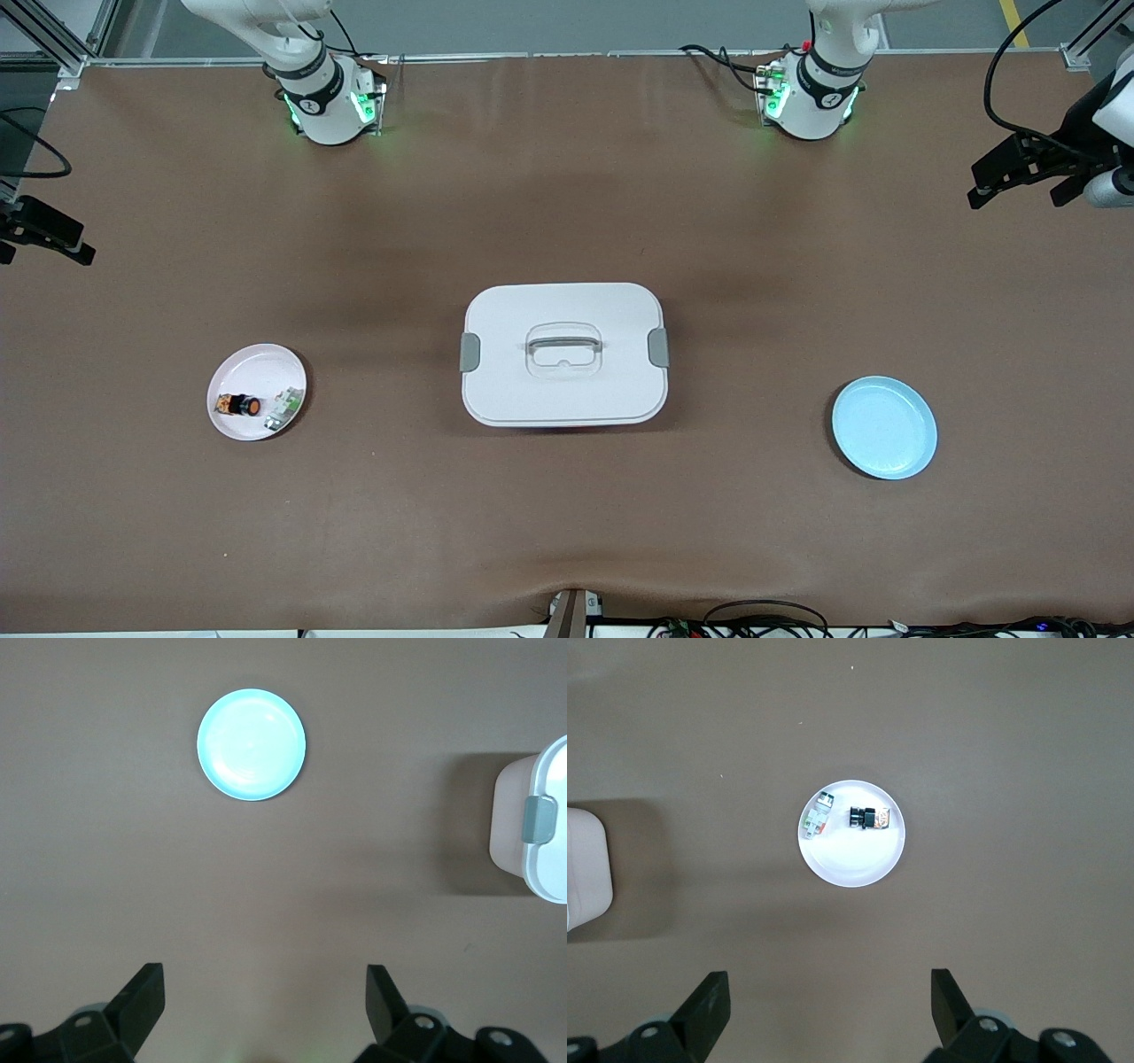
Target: Transfer orange switch to right arm and place
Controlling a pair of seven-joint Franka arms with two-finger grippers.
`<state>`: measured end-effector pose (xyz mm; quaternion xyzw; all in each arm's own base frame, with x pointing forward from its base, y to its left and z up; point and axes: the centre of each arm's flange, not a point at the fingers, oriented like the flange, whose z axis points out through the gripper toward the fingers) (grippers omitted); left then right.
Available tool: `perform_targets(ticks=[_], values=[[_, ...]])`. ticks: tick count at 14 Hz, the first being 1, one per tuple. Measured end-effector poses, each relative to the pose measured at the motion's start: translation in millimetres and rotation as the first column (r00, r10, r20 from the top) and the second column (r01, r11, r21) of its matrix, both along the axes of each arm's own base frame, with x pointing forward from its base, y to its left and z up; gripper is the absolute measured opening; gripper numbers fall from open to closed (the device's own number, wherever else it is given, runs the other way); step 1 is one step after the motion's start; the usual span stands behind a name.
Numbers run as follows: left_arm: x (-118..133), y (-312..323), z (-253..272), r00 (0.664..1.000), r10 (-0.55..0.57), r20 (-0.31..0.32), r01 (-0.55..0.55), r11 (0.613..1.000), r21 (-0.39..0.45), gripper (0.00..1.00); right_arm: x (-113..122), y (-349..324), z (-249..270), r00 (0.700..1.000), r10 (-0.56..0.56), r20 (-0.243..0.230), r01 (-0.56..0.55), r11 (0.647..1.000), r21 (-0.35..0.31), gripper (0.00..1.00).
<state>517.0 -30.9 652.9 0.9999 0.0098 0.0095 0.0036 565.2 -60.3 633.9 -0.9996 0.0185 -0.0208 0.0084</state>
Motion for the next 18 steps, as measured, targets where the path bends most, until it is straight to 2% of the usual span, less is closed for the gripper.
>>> perform_targets(ticks=[6, 12, 18], values=[[0.1, -0.1, 4.5, 1.0, 0.0, 0.01, 0.0, 1.0, 0.0, 1.0, 0.2, 0.5, 0.1, 0.999, 0.053, 0.0, -0.053, 0.999, -0.002, 1.0], [-0.2, 0.7, 22.4, 0.999, 0.001, 0.049, -0.001, 1.0, -0.002, 1.0, 0.2, 0.4, 1.2, 0.998, 0.06, 0.002, -0.06, 0.998, -0.003, 1.0], [1.0, 1.4, 21.7, 0.999, 0.002, 0.048, -0.002, 1.0, -0.003, 1.0, 0.0, -1.1, 1.4, 0.998, 0.059, 0.002, -0.059, 0.998, -0.004, 1.0]])
